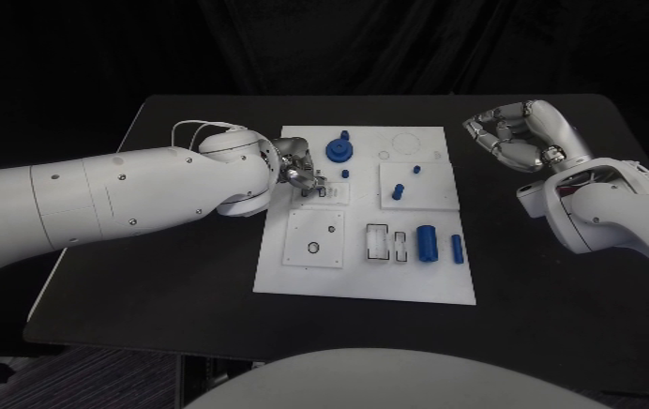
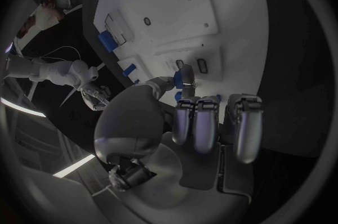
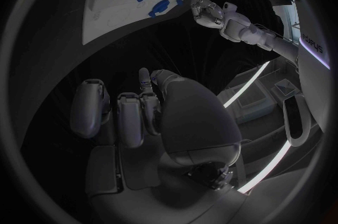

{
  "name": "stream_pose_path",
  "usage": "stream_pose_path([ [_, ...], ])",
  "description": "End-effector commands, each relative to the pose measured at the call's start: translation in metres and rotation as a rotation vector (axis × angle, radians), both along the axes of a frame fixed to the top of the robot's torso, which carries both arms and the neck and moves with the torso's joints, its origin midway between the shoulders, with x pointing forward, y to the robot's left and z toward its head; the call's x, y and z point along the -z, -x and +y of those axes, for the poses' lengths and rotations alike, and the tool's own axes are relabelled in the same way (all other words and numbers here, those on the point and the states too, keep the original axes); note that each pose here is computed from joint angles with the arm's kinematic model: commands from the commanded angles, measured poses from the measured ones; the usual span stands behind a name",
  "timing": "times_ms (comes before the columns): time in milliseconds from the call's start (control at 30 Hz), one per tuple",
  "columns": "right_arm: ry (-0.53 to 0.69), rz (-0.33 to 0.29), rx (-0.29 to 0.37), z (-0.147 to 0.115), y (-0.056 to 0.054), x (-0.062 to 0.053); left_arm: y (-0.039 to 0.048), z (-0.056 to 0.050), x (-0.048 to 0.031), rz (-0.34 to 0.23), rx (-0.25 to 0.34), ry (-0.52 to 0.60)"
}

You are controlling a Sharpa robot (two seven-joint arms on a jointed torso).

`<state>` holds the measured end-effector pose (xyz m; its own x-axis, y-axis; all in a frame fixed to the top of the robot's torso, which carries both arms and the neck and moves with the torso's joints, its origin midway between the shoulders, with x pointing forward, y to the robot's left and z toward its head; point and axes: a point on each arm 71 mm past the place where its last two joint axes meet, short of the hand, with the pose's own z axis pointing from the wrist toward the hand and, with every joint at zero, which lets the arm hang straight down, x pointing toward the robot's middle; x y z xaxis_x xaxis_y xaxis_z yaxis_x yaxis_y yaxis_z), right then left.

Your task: Assemble the parts on the task board

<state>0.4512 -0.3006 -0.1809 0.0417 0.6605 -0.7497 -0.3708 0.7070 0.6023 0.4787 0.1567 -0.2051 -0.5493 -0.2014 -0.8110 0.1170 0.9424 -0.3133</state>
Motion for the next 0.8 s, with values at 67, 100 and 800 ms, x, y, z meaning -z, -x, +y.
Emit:
stream_pose_path([
  [67, 0.002, 0.013, 0.012, -0.0006, 0.0003, 0.0017, 0.0023, -0.0027, 0.0036, 0.016, -0.006, 0.058],
  [100, 0.002, 0.012, 0.012, -0.0008, 0.0004, 0.0016, 0.0025, -0.0027, 0.0045, 0.018, -0.006, 0.060],
  [800, 0.003, 0.018, 0.012, -0.0007, 0.0000, 0.0022, 0.0054, -0.0036, 0.0099, 0.031, 0.010, 0.071],
])
